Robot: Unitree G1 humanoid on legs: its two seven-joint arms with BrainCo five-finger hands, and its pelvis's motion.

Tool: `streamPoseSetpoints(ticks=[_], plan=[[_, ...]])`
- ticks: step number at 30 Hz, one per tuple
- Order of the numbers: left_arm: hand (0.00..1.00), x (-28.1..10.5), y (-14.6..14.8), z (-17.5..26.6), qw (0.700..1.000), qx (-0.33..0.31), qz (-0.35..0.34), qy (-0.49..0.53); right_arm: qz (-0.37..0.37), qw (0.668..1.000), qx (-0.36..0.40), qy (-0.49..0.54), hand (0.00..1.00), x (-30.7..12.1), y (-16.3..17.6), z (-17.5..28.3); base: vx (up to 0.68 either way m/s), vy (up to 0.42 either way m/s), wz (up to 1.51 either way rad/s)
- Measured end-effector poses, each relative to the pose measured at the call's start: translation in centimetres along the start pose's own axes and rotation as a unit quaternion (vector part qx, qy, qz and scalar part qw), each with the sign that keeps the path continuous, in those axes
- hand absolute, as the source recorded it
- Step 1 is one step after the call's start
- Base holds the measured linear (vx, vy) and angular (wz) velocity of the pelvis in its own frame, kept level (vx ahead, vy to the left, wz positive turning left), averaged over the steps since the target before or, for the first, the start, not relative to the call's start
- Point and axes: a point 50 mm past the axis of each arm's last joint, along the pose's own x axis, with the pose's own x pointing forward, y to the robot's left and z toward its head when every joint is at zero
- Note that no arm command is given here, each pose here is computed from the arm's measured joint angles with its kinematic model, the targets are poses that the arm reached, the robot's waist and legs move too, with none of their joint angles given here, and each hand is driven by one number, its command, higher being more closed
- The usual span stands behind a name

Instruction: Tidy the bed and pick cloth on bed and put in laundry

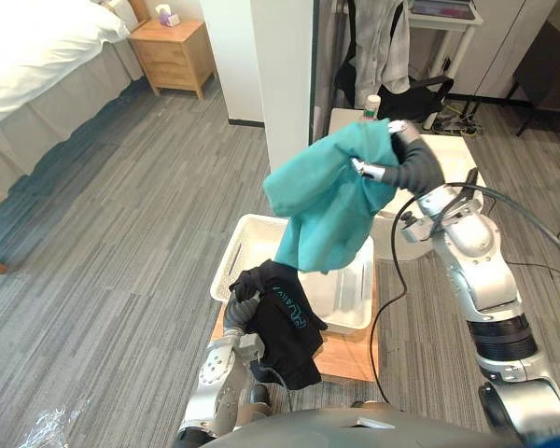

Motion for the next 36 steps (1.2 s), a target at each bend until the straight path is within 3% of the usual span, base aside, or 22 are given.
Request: streamPoseSetpoints(ticks=[9,15,18,19,29,36], plan=[[1.00,0.2,-0.5,-1.5,0.999,0.032,0.016,0.040,0.060,0.984,0.032,0.164,1.00,0.0,5.1,-6.6,-0.08,0.009,0.03],[1.00,0.8,-1.8,0.7,0.999,0.048,-0.016,-0.003,0.017,0.967,0.017,0.252,1.00,-0.5,5.2,-10.4,-0.09,0.017,0.20],[1.00,2.0,-3.3,3.4,0.996,0.049,-0.044,-0.051,-0.016,0.965,-0.020,0.262,1.00,1.5,3.3,-10.7,-0.11,0.043,0.25],[1.00,2.2,-4.1,4.3,0.995,0.044,-0.059,-0.068,-0.034,0.964,-0.032,0.261,0.00,2.4,2.2,-10.6,-0.11,0.042,0.24],[1.00,2.6,-8.1,9.2,0.977,0.024,-0.144,-0.155,-0.119,0.940,-0.146,0.285,0.00,5.8,-4.8,-9.8,0.02,0.033,0.07],[1.00,2.5,-8.8,10.1,0.973,0.008,-0.158,-0.169,-0.155,0.940,-0.146,0.265,0.00,5.4,-6.3,-9.5,0.05,-0.018,-0.01]])
